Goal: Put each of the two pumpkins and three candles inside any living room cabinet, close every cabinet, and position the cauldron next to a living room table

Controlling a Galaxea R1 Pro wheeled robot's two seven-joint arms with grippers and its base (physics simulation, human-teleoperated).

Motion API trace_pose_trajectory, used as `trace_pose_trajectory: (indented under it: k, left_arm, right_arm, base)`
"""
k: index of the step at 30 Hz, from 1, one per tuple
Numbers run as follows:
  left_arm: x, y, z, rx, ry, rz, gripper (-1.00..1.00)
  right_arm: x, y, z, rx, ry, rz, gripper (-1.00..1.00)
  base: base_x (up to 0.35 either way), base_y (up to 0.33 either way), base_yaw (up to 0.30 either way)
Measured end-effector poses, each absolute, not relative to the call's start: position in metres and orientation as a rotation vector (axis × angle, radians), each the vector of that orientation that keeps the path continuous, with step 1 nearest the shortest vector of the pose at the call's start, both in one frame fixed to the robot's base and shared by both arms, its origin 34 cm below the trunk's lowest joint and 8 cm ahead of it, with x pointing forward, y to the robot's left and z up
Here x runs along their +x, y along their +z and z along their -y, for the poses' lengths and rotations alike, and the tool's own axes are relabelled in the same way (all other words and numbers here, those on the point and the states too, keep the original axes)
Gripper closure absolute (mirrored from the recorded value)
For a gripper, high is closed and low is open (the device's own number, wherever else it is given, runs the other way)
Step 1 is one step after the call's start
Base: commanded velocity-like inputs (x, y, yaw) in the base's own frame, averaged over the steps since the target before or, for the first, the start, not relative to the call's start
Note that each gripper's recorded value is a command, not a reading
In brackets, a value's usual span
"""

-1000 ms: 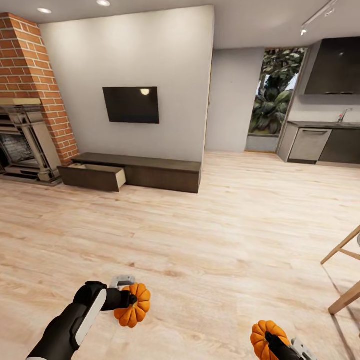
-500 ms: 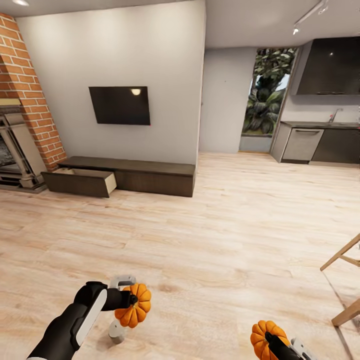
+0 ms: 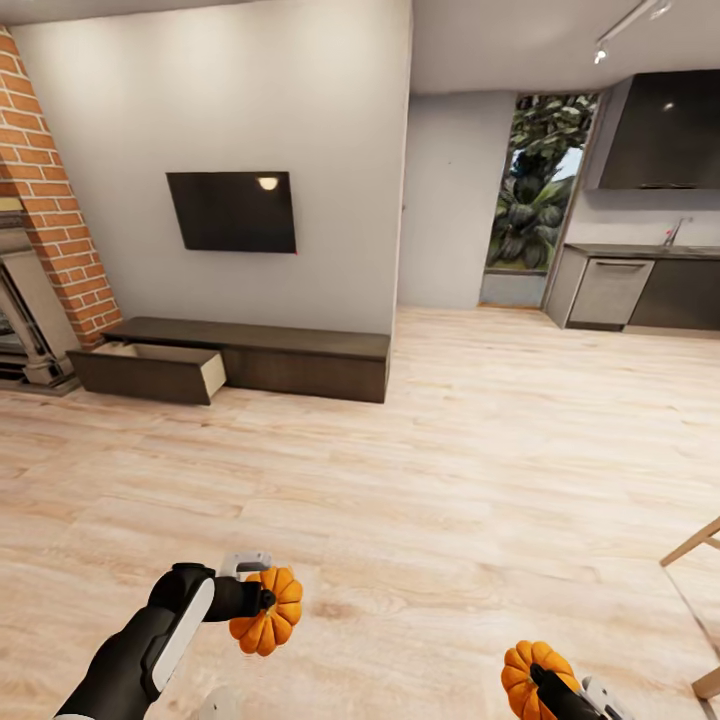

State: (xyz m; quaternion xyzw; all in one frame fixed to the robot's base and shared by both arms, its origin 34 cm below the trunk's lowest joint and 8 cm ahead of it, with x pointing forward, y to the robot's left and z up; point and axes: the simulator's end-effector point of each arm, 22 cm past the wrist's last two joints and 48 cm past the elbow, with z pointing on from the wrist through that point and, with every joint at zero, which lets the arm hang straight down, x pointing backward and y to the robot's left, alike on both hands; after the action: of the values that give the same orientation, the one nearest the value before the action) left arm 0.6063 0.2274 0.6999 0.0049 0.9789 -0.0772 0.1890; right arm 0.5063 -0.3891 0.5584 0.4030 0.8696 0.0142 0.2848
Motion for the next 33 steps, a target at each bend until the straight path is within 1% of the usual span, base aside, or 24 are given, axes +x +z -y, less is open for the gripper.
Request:
trace_pose_trajectory:
  k: [6,33]
  left_arm:
    - [0.6065,0.7,-0.2287,0.015,-0.213,-2.752,1.0]
    - [0.6063,0.6999,-0.2274,0.018,-0.216,-2.752,1.0]
  right_arm:
    - [0.5063,0.5582,0.3884,1.078,0.039,-2.326,1.0]
    - [0.5067,0.5584,0.3882,1.074,0.039,-2.327,1.0]
  base:
    - [0.319,-0.034,0.0]
    - [0.3,-0.139,0.0]
